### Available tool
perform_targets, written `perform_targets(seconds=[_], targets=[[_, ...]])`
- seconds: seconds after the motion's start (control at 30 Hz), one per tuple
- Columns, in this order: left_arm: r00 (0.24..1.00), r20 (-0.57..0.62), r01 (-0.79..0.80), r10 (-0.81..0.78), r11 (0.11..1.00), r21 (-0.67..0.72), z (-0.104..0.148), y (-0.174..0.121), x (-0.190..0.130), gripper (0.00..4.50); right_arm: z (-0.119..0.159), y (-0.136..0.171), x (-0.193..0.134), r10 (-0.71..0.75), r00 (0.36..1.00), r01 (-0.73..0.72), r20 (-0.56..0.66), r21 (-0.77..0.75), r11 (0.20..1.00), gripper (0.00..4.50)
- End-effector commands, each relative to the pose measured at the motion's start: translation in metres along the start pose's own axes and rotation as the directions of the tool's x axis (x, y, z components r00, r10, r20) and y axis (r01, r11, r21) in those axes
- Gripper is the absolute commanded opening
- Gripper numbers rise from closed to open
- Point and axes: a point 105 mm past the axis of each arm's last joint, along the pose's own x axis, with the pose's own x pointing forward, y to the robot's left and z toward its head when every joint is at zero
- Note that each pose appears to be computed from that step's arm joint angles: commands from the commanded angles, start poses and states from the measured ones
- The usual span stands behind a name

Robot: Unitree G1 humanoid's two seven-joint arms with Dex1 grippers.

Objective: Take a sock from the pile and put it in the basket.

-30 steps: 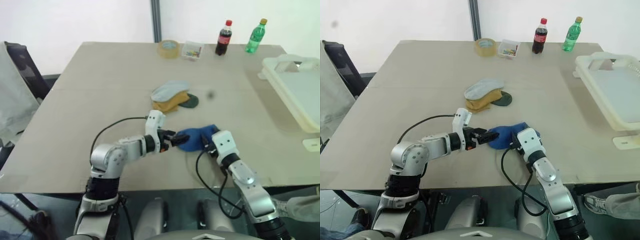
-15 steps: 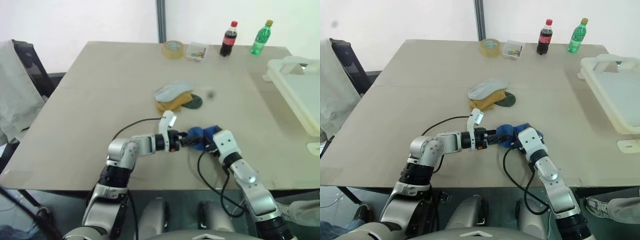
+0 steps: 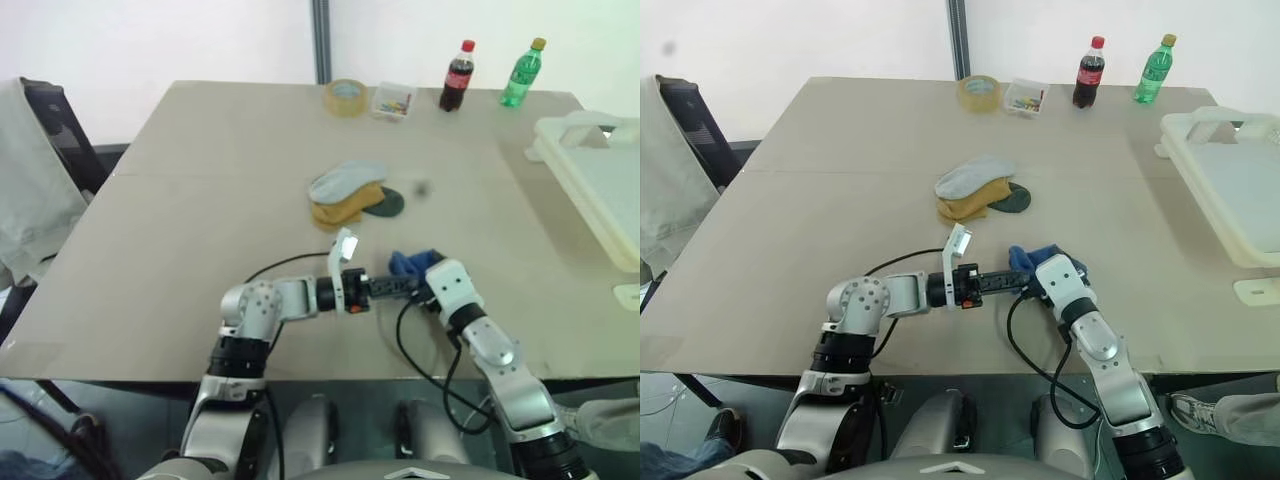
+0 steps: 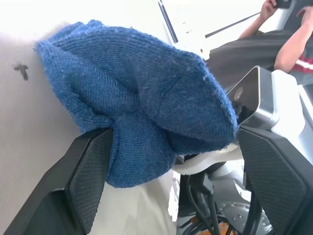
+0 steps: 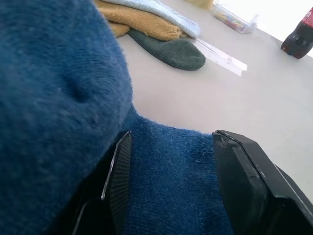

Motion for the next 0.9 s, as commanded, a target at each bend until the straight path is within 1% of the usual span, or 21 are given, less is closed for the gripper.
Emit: perform_targets(seconds=[0.03,0.17,0.27,0.4,0.5,0.63,0.7,0.8,0.87,0.9], targets=[[0.995,0.102,-0.003,0.001,1.000,0.017,0.017,-0.001,0.001,4.29,-0.011,-0.003,-0.002,0.003,0.999,-0.004,-0.049,-0.013,1.000,2.67],[0.985,0.171,-0.013,0.011,1.000,0.009,0.028,0.001,-0.003,4.29,-0.011,-0.003,-0.002,0.006,0.999,-0.006,-0.051,-0.014,1.000,2.67],[0.986,0.166,-0.003,0.000,1.000,0.017,0.028,0.000,0.002,4.29,-0.011,-0.003,-0.002,0.011,0.999,-0.012,-0.051,-0.016,1.000,2.67],[0.988,0.151,0.040,-0.043,0.999,0.025,0.027,-0.008,0.017,4.29,-0.010,-0.003,0.000,0.021,0.999,-0.022,-0.048,-0.022,1.000,2.67],[0.985,0.168,0.040,-0.046,0.998,0.039,0.033,-0.010,0.020,4.29,-0.009,-0.002,0.000,0.024,0.999,-0.025,-0.045,-0.027,0.999,2.67],[0.960,0.278,-0.045,0.025,0.997,0.065,0.056,0.003,0.006,4.29,-0.010,-0.004,-0.001,0.009,0.999,-0.010,-0.051,-0.016,1.000,2.67],[0.950,0.304,-0.094,0.070,0.993,0.066,0.061,0.012,0.001,4.29,-0.011,-0.004,-0.001,0.004,0.999,-0.005,-0.054,-0.011,1.000,2.67],[0.936,0.304,-0.213,0.176,0.973,0.093,0.064,0.033,-0.001,4.29,-0.010,-0.003,0.001,0.011,0.999,-0.012,-0.049,-0.016,1.000,2.67],[0.942,0.267,-0.240,0.203,0.964,0.113,0.062,0.039,0.004,4.29,-0.009,-0.002,0.003,0.023,0.999,-0.024,-0.045,-0.018,1.000,2.67],[0.951,0.228,-0.245,0.210,0.960,0.135,0.058,0.040,0.008,4.29,-0.009,-0.001,0.003,0.027,0.999,-0.028,-0.043,-0.020,0.999,2.67]])
